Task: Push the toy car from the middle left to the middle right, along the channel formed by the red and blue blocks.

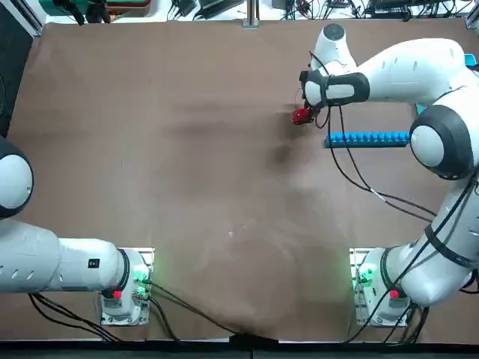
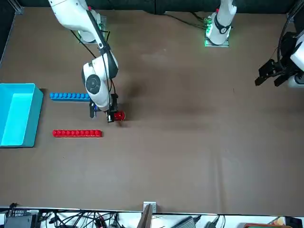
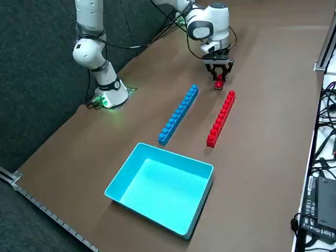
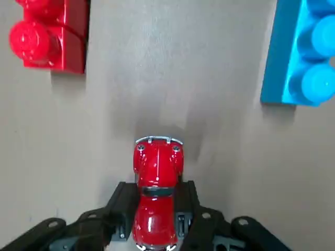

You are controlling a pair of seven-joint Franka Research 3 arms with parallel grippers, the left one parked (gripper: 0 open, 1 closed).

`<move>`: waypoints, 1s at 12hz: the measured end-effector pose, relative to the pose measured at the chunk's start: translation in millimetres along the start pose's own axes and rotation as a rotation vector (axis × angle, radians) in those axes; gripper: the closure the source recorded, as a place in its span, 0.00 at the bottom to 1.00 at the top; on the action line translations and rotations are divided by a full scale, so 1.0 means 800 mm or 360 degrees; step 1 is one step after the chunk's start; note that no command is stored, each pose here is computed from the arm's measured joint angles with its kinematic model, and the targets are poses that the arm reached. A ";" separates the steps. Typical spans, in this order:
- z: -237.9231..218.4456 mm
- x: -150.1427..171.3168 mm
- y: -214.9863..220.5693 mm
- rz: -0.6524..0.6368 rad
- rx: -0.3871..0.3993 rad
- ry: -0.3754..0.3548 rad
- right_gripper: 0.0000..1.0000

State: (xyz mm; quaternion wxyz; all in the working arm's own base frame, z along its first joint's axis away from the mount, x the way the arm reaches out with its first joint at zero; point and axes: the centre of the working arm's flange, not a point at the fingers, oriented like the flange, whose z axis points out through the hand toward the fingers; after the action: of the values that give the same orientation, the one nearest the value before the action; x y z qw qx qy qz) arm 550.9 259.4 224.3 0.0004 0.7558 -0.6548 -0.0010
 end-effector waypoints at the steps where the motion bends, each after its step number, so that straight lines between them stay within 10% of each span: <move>1: 0.000 -0.004 0.001 -0.0004 0.0004 -0.0001 0.60; 12: 0.000 -0.070 0.003 0.0030 0.0047 -0.0019 0.60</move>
State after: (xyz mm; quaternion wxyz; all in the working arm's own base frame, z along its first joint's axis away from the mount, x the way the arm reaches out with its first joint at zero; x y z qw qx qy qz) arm 540.6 314.7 224.2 -0.0147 0.7494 -0.6620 0.0041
